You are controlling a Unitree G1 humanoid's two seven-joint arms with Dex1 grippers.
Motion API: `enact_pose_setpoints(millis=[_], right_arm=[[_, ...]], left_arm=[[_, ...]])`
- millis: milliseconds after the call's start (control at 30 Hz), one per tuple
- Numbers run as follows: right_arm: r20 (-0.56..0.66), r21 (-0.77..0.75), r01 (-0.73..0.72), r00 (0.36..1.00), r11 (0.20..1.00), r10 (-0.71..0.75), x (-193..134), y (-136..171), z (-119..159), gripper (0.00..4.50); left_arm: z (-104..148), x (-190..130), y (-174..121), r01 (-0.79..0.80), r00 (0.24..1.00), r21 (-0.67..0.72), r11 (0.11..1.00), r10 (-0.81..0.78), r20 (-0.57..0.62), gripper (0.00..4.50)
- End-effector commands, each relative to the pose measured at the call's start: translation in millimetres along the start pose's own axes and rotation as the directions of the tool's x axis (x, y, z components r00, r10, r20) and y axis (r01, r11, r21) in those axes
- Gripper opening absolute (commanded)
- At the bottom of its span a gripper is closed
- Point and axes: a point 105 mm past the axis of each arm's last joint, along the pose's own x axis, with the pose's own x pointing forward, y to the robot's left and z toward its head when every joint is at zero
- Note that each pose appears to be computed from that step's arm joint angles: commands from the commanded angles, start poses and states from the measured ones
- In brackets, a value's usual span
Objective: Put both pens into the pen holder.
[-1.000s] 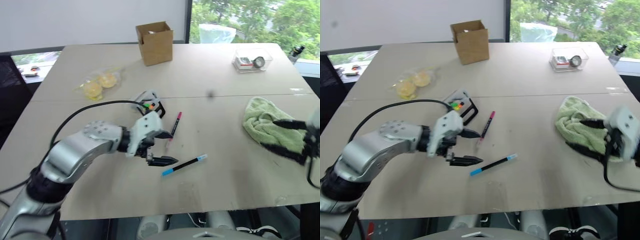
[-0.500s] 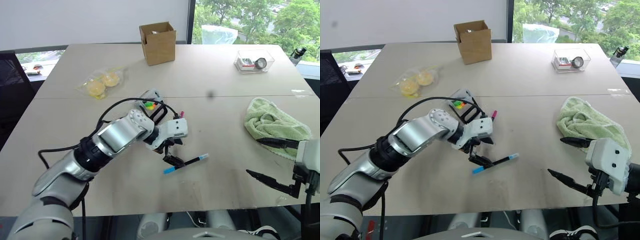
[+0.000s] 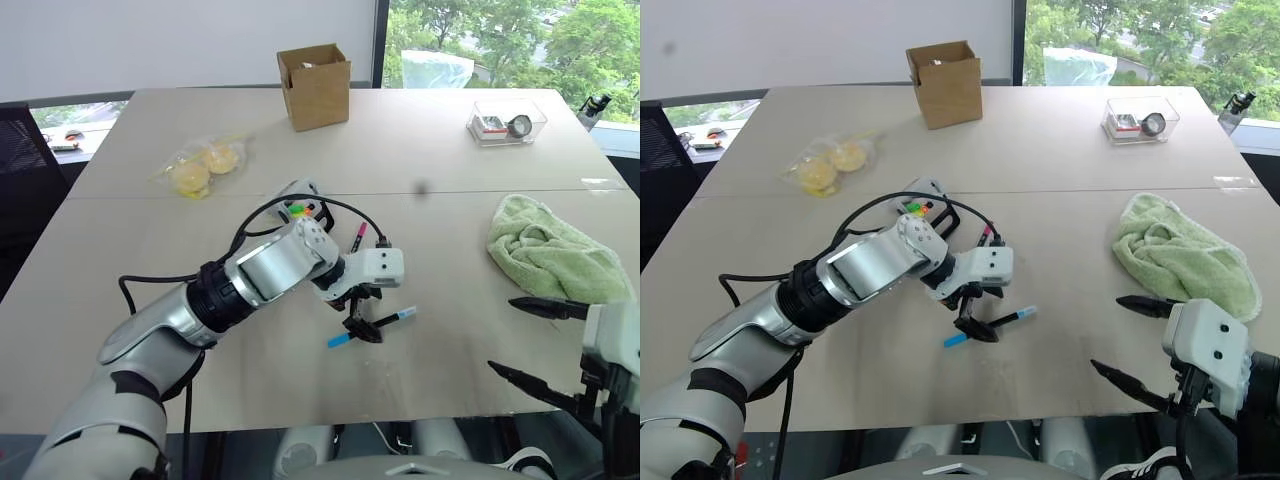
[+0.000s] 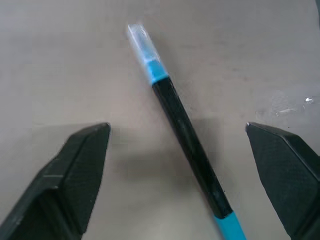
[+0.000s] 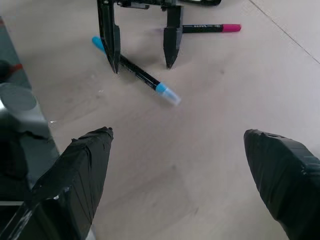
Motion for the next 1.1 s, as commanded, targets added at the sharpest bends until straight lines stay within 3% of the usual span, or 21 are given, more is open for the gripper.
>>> enact_pose_setpoints(millis=[33,200,233,267,333,500,633,733,800,900,967,1033,1100], right_arm=[[0.014,-0.050,0.010,1.000,0.999,-0.010,-1,4,8,4.50],[0.028,-0.062,0.017,0.999,0.998,-0.015,2,2,11,4.50],[0.029,-0.063,0.017,0.999,0.998,-0.016,3,1,11,4.50],[0.029,-0.065,0.019,0.999,0.998,-0.017,3,0,10,4.50],[0.034,-0.068,0.021,0.999,0.997,-0.019,5,-2,9,4.50],[0.042,-0.075,0.024,0.999,0.997,-0.021,9,-6,6,4.50],[0.072,-0.070,0.047,0.997,0.996,-0.042,12,-15,4,4.50],[0.098,-0.070,0.063,0.994,0.996,-0.056,17,-20,6,4.50],[0.138,-0.067,0.068,0.989,0.995,-0.059,20,-23,12,4.50],[0.189,-0.063,0.078,0.980,0.995,-0.065,20,-29,17,4.50],[0.239,-0.042,0.081,0.969,0.996,-0.068,20,-33,24,4.50],[0.276,-0.034,0.081,0.959,0.996,-0.068,20,-36,30,4.50],[0.286,-0.032,0.076,0.956,0.997,-0.063,20,-39,31,4.50]], left_arm=[[-9,12,-8,0.030,0.996,0.047,0.998,-0.026,-0.086,3.71],[-20,21,-6,0.043,0.989,0.047,0.998,-0.036,-0.141,1.86],[-21,22,-5,0.045,0.989,0.048,0.998,-0.037,-0.146,1.09],[-23,22,-4,0.045,0.987,0.053,0.998,-0.036,-0.155,0.89],[-26,21,-2,0.041,0.986,0.057,0.998,-0.031,-0.161,0.03],[-20,6,5,0.013,0.997,0.019,1.000,-0.011,-0.074,0.03],[13,-25,17,-0.057,0.977,-0.059,0.997,0.068,0.203,0.03],[47,-52,24,-0.087,0.851,-0.109,0.990,0.131,0.508,0.03],[66,-74,25,-0.152,0.702,-0.087,0.985,0.169,0.691,0.03],[78,-102,27,-0.361,0.513,-0.093,0.928,0.281,0.811,0.03],[80,-117,21,-0.420,0.419,-0.101,0.902,0.291,0.860,0.03],[75,-127,13,-0.475,0.366,-0.080,0.876,0.280,0.887,0.03],[61,-128,11,-0.549,0.362,-0.066,0.833,0.308,0.880,0.03]])
